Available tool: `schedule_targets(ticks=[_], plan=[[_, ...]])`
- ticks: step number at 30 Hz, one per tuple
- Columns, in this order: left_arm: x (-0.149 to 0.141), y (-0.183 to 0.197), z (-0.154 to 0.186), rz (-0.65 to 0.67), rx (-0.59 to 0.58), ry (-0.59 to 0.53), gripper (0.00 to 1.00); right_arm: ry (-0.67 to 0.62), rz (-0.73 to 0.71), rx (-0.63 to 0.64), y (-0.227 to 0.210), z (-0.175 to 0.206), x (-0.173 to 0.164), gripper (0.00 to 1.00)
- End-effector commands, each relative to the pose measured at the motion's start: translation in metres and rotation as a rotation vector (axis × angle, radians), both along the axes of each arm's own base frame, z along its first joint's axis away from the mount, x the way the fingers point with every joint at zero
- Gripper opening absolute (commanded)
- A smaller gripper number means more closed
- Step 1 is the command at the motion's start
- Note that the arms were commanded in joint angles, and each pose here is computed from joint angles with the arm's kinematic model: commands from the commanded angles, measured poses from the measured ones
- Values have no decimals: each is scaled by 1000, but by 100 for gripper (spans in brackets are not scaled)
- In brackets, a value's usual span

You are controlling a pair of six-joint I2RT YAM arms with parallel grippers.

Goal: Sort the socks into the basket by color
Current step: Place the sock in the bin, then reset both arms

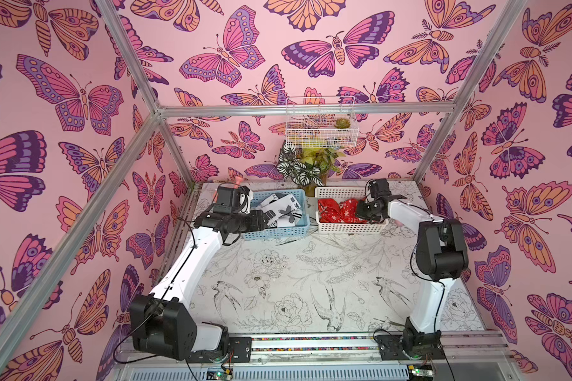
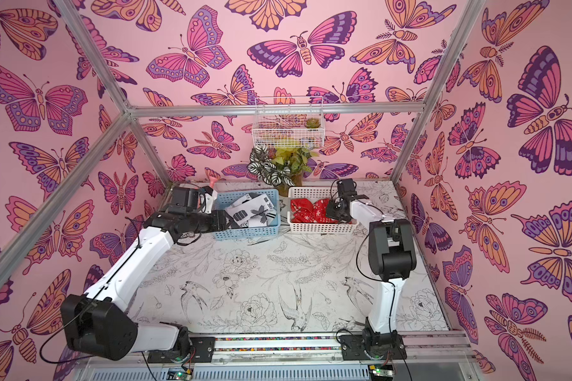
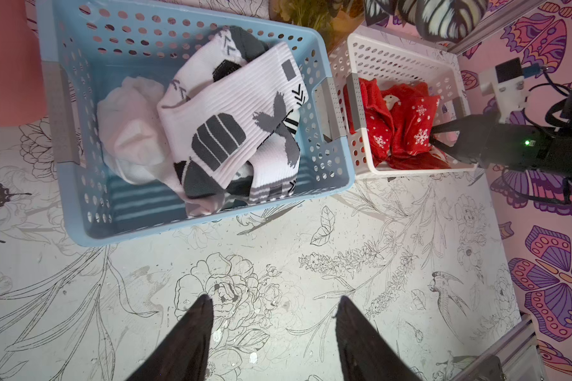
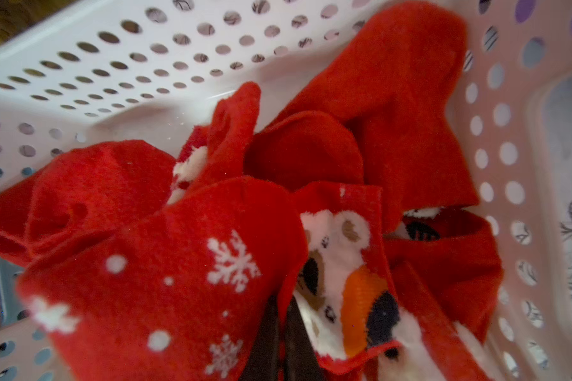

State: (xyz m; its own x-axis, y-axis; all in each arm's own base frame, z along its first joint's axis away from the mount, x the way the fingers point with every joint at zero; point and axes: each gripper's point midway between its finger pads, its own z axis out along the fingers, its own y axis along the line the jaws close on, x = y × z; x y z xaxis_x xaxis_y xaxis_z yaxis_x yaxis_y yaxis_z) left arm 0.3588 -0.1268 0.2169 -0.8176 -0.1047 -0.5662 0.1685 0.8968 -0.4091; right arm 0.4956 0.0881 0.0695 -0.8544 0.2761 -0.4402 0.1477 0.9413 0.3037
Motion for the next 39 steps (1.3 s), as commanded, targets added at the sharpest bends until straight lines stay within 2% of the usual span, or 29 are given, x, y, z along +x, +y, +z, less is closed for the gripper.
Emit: schedule_targets(ticks=[1, 4, 12, 17, 24, 27, 30, 34, 37, 39], plan=[[0, -1, -12, -11, 19, 18, 62, 30, -7, 9, 0, -2, 1, 10], [0, -1, -12, -9, 23, 17, 62, 5, -8, 15, 0, 7, 1, 17], [0, -1, -10, -9, 31, 8, 62, -102, -7, -6, -6, 64, -7, 36], [-1, 4, -6, 2, 54, -17, 72, -155, -14, -42, -14, 97, -16, 41], [1, 12, -2, 47, 109, -65, 88, -230, -19, -84, -25, 139, -41, 42], [2, 18, -1, 77, 128, -92, 90, -282, -23, -90, -29, 156, -58, 43], [2, 25, 0, 114, 144, -128, 91, -324, -20, -93, -32, 165, -76, 44], [-1, 42, 14, 187, 178, -247, 95, -362, -10, -79, -31, 169, -98, 48], [-2, 58, 15, 254, 230, -314, 95, -375, -17, -83, -34, 166, -110, 54], [-2, 68, 13, 286, 270, -346, 95, -382, -20, -94, -37, 164, -116, 63]])
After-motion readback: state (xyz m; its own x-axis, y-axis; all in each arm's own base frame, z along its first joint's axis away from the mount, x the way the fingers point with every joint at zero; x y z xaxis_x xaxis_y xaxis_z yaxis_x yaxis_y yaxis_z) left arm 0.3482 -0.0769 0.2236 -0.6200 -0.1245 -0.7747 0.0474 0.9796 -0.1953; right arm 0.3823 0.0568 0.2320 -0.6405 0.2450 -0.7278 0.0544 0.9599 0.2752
